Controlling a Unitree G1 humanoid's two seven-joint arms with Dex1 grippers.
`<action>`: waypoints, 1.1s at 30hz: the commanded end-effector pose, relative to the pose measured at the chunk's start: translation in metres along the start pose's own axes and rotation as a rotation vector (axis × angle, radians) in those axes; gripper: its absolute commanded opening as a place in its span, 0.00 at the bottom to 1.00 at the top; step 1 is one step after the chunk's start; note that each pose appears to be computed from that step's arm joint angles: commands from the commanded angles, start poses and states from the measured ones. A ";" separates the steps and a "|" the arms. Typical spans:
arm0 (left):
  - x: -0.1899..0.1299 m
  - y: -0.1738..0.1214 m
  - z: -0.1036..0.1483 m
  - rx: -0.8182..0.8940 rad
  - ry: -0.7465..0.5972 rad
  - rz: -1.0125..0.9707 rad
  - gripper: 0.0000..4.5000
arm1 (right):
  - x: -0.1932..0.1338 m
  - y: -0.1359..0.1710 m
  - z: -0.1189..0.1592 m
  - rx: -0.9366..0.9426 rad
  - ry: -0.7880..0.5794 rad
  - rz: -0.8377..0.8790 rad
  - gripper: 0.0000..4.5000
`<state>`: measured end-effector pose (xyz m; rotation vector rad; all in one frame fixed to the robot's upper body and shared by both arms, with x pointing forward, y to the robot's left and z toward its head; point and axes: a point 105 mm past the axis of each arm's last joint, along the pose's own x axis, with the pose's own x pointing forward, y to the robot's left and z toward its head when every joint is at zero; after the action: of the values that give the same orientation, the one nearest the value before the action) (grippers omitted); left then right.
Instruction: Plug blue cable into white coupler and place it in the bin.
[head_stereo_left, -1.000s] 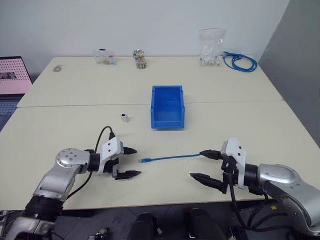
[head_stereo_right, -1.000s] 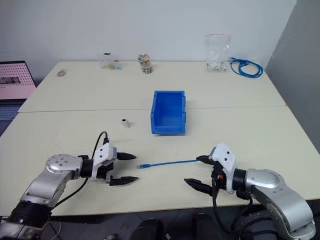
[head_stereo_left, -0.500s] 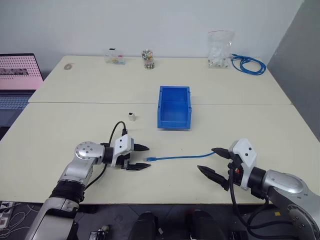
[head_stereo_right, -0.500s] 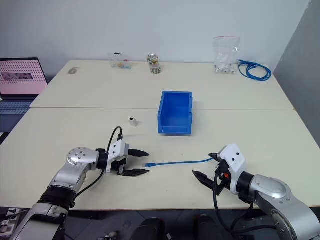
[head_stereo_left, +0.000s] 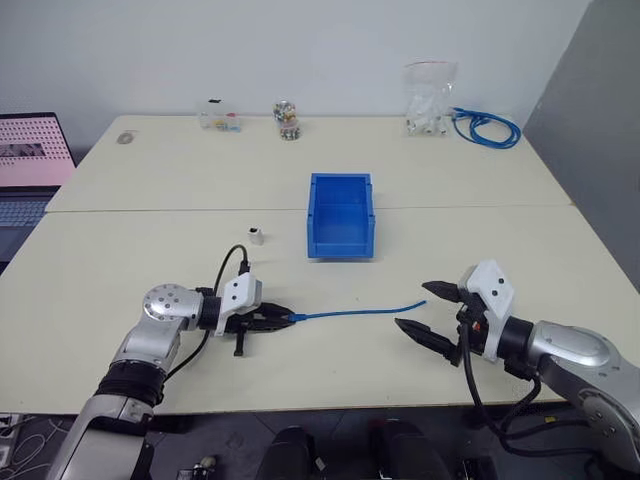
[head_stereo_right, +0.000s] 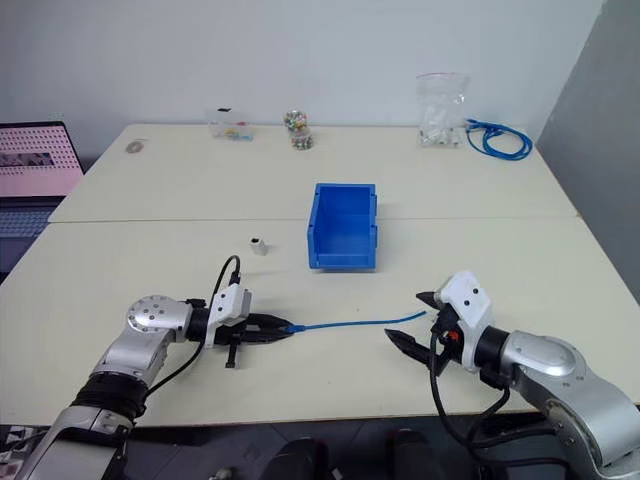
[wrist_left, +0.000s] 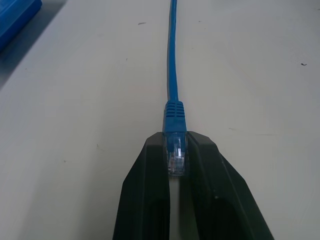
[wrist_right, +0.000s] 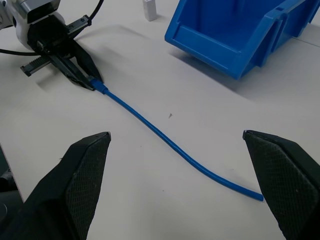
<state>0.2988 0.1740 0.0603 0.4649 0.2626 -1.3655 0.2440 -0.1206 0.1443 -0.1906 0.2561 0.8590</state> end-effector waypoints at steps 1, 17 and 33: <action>-0.003 -0.017 -0.027 -0.076 0.098 -0.037 0.06 | -0.002 0.001 0.008 -0.021 -0.021 0.026 1.00; 0.032 -0.041 0.136 -0.954 -0.490 -0.318 0.06 | 0.009 0.050 0.024 0.726 -0.179 0.421 1.00; 0.037 -0.060 0.148 -1.016 -0.525 -0.345 0.06 | 0.023 0.060 0.053 0.880 -0.218 0.511 0.83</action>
<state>0.2396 0.0650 0.1571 -0.8142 0.5970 -1.4075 0.2200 -0.0522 0.1724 0.8048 0.5054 1.1558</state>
